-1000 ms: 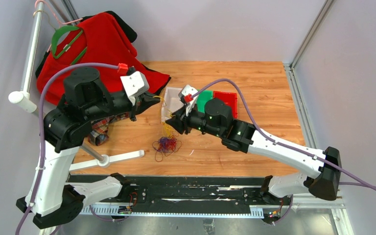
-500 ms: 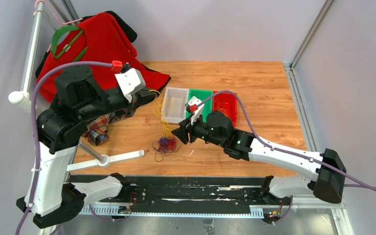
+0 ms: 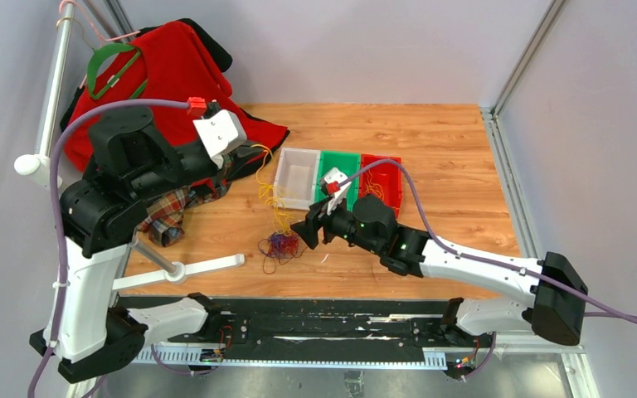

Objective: Untangle the cables

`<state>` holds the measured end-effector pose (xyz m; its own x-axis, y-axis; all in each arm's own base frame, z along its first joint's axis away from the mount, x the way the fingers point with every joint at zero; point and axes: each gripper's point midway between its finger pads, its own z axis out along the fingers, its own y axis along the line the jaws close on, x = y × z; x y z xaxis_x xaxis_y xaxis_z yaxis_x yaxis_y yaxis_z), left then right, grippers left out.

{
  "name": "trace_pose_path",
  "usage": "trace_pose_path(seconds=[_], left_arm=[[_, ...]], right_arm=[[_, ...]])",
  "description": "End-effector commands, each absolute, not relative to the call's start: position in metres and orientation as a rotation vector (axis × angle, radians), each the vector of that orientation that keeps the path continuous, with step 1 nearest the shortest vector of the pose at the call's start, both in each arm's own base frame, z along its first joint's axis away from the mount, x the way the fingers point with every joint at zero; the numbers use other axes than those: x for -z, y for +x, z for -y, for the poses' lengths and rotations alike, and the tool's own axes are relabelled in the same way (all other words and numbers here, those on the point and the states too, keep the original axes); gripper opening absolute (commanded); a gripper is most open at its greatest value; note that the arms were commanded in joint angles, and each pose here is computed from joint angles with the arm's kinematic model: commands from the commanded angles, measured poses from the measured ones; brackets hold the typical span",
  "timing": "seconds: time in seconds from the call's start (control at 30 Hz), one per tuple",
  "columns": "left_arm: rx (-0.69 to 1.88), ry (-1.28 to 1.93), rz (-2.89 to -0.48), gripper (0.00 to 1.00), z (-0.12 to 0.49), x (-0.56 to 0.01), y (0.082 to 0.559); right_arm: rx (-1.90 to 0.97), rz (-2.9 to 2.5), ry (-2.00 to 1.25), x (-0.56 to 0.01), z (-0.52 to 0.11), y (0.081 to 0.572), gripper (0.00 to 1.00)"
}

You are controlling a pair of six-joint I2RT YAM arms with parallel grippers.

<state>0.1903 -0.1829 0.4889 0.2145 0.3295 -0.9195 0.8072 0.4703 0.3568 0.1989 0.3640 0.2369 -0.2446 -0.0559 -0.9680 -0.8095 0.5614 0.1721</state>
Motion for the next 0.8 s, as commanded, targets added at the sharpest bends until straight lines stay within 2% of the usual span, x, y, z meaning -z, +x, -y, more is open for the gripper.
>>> trace_pose_path(seconds=[0.0, 0.5, 0.6, 0.77], left_arm=[[0.436, 1.088, -1.33, 0.0, 0.184, -0.502, 0.191], [0.437, 1.08, -1.286, 0.0, 0.182, -0.518, 0.186], [0.431, 1.077, -1.276, 0.0, 0.181, -0.521, 0.185], [0.418, 1.062, -1.248, 0.0, 0.177, -0.532, 0.181]], right_arm=[[-0.909, -1.588, -0.728, -0.269, -0.386, 0.205, 0.69], [-0.837, -1.686, -0.751, -0.224, -0.416, 0.228, 0.68], [-0.828, -1.716, -0.739, -0.213, -0.417, 0.233, 0.63], [-0.826, -1.789, -0.678, -0.187, -0.405, 0.242, 0.42]])
